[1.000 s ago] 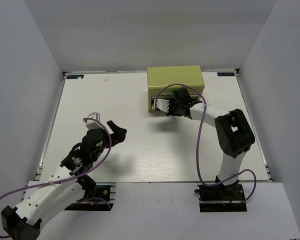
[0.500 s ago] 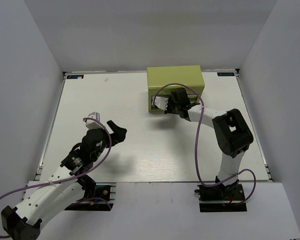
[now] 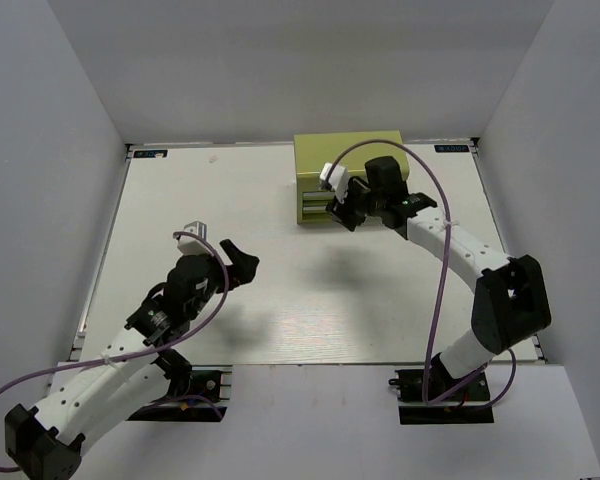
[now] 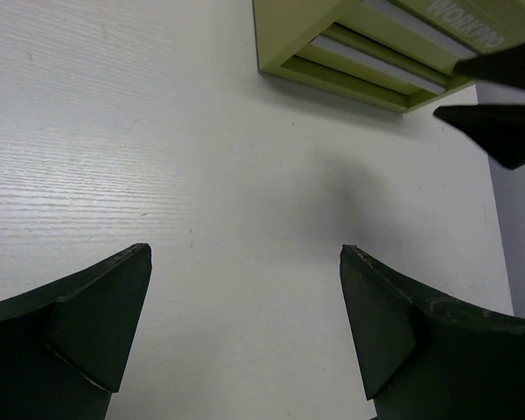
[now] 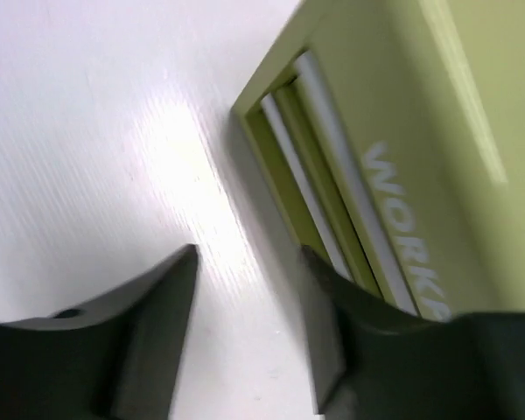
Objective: Sort the stationery into containers
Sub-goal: Reset both arms
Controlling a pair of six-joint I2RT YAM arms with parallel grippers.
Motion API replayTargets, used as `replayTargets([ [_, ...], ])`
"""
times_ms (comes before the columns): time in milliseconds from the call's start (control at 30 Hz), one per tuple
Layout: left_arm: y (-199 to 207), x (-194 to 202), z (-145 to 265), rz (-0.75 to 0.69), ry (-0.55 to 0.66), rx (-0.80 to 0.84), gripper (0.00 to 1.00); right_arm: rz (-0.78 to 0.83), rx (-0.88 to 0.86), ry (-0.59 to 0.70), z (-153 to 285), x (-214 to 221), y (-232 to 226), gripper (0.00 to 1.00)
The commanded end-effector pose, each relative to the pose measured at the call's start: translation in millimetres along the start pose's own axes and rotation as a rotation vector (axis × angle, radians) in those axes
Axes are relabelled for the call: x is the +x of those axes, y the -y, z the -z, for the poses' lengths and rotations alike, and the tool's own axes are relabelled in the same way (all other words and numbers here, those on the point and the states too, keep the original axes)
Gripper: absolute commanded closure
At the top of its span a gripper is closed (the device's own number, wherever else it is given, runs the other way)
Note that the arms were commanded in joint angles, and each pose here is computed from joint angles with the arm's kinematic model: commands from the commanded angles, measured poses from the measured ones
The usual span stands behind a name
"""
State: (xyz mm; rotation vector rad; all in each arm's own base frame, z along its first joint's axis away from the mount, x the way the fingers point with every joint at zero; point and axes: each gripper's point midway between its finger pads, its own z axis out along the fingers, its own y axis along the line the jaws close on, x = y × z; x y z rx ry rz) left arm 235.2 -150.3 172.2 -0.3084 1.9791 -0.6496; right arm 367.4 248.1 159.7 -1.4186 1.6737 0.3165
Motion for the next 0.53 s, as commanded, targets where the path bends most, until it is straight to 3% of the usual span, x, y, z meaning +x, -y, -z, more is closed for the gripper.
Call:
replayTargets([
  [0, 7, 7, -7, -0.046, -0.04, 0.035, 0.01, -0.331, 0.007, 0.008, 17, -20, 3, 0.42],
  [100, 16, 8, -10, -0.076, -0.064, 0.065, 0.01, -0.424, 0.123, -0.047, 26, -12, 20, 0.33],
  [267, 25, 15, -19, -0.125, -0.121, 0.094, 0.01, -0.505, 0.281, -0.067, 49, 6, 36, 0.27],
  [467, 38, 13, -22, -0.142, -0.144, 0.13, 0.01, -0.496, 0.417, 0.05, 76, 14, 32, 0.27],
  [500, 37, 16, -24, -0.143, -0.152, 0.124, 0.01, -0.497, 0.428, 0.064, 80, 16, 29, 0.23],
])
